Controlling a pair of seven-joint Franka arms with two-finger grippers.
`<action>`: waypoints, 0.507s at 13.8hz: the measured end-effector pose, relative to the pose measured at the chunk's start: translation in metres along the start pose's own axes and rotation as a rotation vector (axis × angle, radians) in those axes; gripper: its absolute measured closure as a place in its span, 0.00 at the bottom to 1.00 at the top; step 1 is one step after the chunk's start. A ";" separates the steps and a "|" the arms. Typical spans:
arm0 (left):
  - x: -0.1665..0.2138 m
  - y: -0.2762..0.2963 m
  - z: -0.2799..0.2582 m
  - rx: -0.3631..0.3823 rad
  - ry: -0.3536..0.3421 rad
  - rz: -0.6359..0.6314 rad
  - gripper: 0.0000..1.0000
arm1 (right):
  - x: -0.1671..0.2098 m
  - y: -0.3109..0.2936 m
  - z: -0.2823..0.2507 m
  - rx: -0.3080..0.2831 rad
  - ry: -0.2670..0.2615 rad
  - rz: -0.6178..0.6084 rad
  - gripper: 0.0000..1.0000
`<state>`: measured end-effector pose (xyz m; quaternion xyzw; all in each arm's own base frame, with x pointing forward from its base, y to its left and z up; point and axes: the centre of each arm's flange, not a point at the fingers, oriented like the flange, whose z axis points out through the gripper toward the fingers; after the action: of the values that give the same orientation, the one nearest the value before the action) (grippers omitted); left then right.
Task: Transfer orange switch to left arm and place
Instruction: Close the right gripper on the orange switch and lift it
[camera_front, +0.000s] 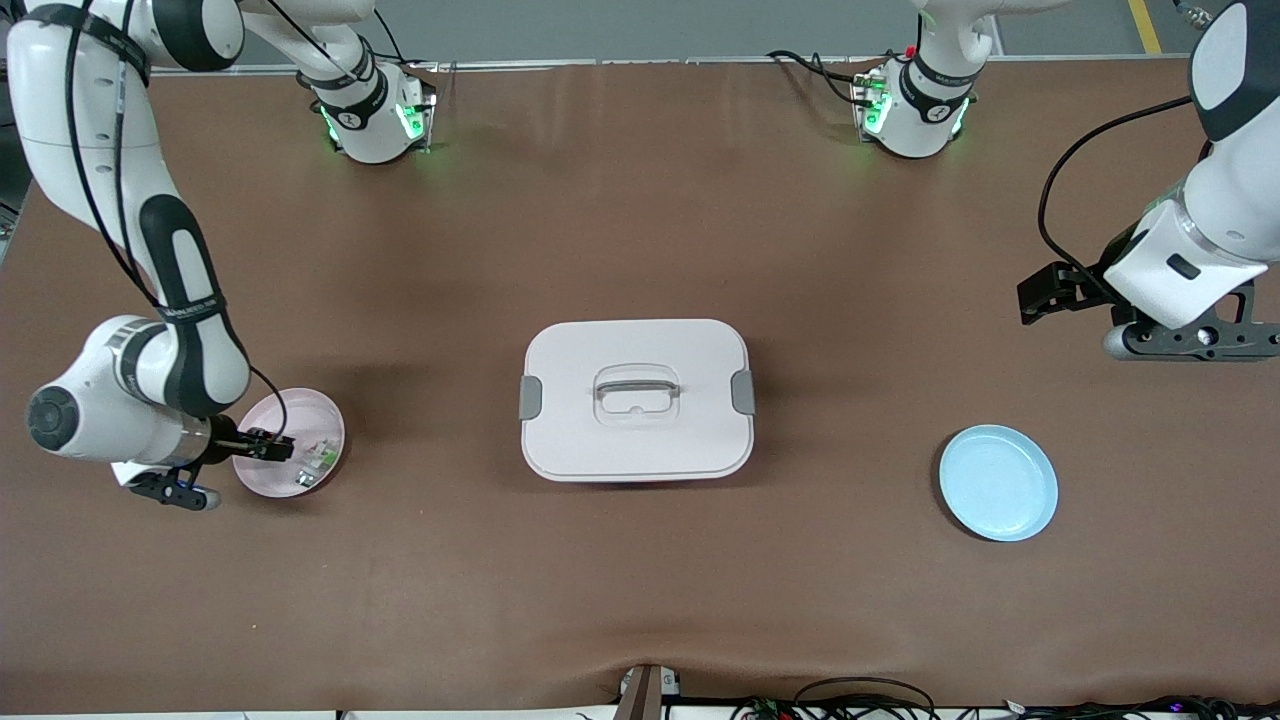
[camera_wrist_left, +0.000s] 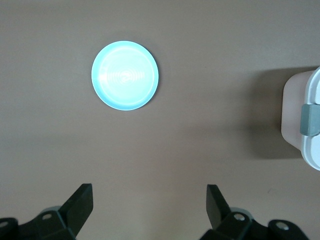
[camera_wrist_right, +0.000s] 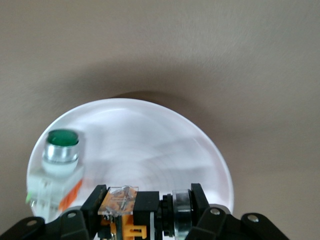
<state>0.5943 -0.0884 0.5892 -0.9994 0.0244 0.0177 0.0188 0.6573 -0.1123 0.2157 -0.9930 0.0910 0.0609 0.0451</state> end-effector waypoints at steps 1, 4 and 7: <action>0.000 0.000 0.000 0.000 0.000 0.000 0.00 | -0.002 0.004 -0.013 0.008 -0.004 -0.052 0.28; 0.000 0.000 0.001 0.000 -0.001 0.000 0.00 | -0.011 0.006 -0.050 0.031 -0.018 -0.221 0.28; 0.000 0.000 0.002 0.000 -0.003 0.000 0.00 | -0.018 -0.005 -0.076 0.065 -0.018 -0.421 0.28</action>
<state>0.5946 -0.0884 0.5876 -0.9993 0.0245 0.0192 0.0189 0.6492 -0.1116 0.2939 -0.9875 -0.1170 0.0559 0.0898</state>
